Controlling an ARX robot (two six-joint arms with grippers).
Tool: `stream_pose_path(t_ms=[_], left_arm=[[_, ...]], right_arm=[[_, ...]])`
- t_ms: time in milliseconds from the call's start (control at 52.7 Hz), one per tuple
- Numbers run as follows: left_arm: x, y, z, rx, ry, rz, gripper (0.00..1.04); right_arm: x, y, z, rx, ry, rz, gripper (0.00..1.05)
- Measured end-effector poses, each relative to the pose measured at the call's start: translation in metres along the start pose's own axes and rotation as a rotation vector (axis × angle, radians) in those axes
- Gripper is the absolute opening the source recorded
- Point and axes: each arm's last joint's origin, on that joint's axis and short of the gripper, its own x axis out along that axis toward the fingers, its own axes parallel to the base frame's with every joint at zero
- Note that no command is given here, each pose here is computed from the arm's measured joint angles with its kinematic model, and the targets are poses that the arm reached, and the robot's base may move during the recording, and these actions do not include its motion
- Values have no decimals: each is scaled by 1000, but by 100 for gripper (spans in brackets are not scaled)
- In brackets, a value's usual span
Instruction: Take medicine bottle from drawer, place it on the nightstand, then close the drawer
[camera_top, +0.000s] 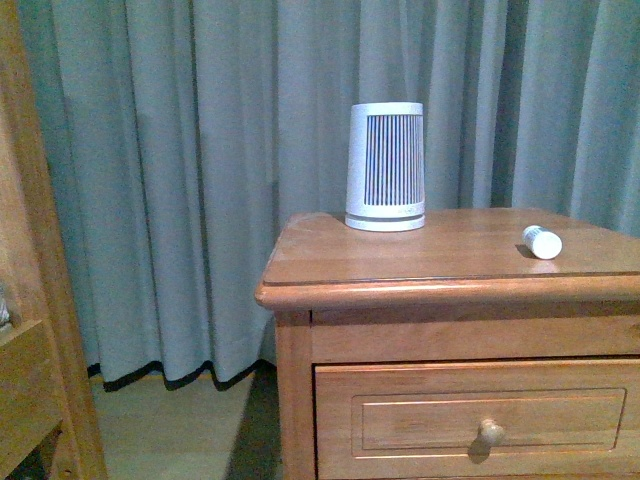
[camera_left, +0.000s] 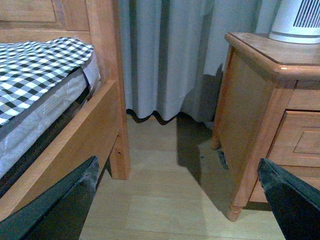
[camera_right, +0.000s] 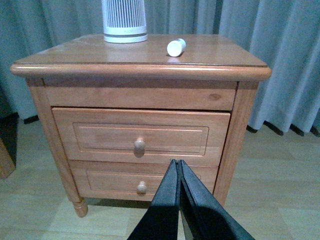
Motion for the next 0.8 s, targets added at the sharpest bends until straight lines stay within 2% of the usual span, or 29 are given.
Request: stream_pose_path(t_ms=[266, 797], left_arm=[[0, 0, 0, 0, 0, 0, 98], [0, 0, 0, 0, 0, 0, 98]], right_arm=[[0, 0, 0, -2, 0, 0, 4], [0, 0, 0, -1, -1, 0, 94]])
